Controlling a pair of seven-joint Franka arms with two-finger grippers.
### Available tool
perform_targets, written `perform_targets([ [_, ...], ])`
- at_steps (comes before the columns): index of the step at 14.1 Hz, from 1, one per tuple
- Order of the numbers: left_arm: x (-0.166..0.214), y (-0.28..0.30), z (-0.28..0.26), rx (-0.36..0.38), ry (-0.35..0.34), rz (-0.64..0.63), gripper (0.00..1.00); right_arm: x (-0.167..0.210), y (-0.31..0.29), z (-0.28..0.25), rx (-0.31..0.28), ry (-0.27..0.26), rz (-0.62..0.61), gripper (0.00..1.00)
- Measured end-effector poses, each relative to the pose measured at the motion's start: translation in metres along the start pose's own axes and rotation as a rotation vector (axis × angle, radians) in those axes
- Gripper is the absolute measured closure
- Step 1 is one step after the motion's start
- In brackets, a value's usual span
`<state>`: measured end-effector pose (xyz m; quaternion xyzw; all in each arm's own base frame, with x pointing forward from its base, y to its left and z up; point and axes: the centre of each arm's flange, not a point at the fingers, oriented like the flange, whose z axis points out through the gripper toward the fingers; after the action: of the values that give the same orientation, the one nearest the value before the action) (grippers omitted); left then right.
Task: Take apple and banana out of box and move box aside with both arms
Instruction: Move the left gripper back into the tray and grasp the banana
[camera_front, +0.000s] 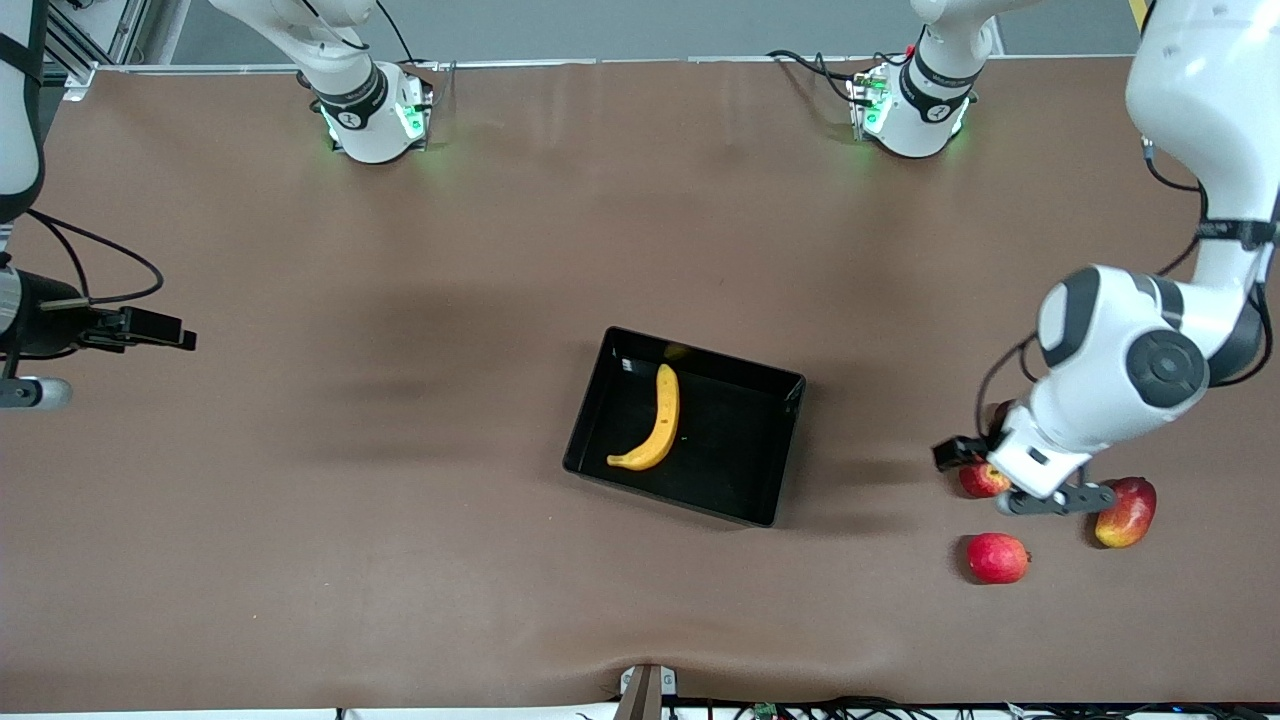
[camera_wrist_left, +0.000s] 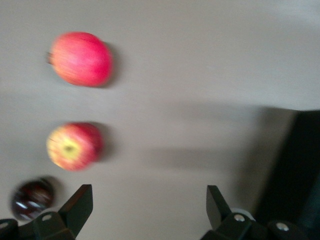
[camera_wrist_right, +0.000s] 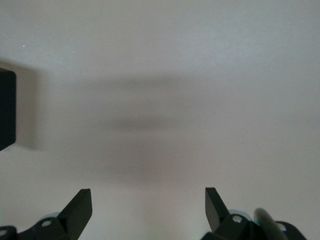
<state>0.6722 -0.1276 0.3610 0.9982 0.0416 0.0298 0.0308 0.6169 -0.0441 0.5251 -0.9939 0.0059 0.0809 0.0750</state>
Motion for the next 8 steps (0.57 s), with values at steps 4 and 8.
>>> perform_targets([
  [4,-0.063,0.154,0.004,-0.048,-0.038,-0.025,0.0,0.003,-0.007,0.006,0.036,-0.009,0.026,0.0],
  [8,-0.118,0.261,0.038,-0.055,-0.068,0.0,0.0,0.005,-0.031,0.01,0.049,-0.019,0.085,0.0],
])
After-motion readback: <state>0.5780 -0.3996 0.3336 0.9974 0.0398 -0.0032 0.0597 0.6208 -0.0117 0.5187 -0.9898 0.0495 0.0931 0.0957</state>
